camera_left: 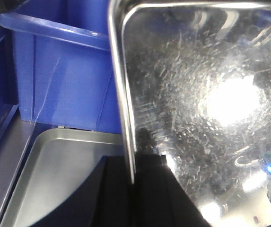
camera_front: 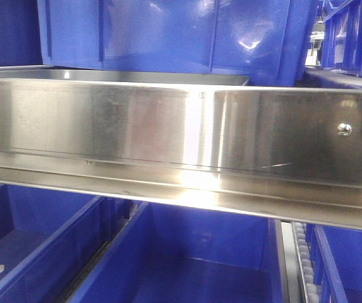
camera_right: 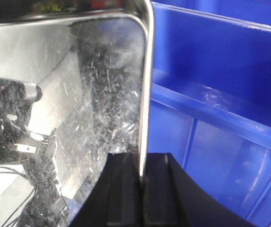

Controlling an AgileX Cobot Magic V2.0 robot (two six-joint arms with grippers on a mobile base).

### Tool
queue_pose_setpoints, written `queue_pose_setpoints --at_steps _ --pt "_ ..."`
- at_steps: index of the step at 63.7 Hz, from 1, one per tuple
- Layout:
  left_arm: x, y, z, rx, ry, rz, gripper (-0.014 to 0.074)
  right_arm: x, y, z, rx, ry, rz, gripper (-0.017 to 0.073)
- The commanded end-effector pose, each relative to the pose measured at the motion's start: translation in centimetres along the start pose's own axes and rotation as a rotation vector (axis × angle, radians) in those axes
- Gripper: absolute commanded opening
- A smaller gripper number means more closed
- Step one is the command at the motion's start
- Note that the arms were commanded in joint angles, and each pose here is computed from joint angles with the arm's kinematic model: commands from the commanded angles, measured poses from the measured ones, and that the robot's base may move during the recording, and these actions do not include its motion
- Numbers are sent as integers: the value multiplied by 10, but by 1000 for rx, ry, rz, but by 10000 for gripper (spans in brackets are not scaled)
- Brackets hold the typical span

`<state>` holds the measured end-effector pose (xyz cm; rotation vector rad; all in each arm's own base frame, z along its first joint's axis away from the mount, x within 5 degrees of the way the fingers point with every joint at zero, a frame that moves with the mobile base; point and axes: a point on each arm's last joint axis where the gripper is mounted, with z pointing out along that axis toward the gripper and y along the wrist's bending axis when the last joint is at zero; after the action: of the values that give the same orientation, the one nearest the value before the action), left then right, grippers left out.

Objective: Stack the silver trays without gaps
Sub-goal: 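Stop the base in front of the shelf holding the other silver tray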

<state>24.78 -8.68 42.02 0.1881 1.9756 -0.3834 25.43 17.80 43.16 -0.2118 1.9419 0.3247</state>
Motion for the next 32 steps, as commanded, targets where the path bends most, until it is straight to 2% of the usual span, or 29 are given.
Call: queue_pose_setpoints --at_steps 1,32 --pt "-7 -9 -6 50 -46 -28 -19 -10 13 -6 -117 -97 7 -79" --pt "-7 -9 -6 50 -46 -28 -19 -10 13 -6 -117 -97 7 -79"
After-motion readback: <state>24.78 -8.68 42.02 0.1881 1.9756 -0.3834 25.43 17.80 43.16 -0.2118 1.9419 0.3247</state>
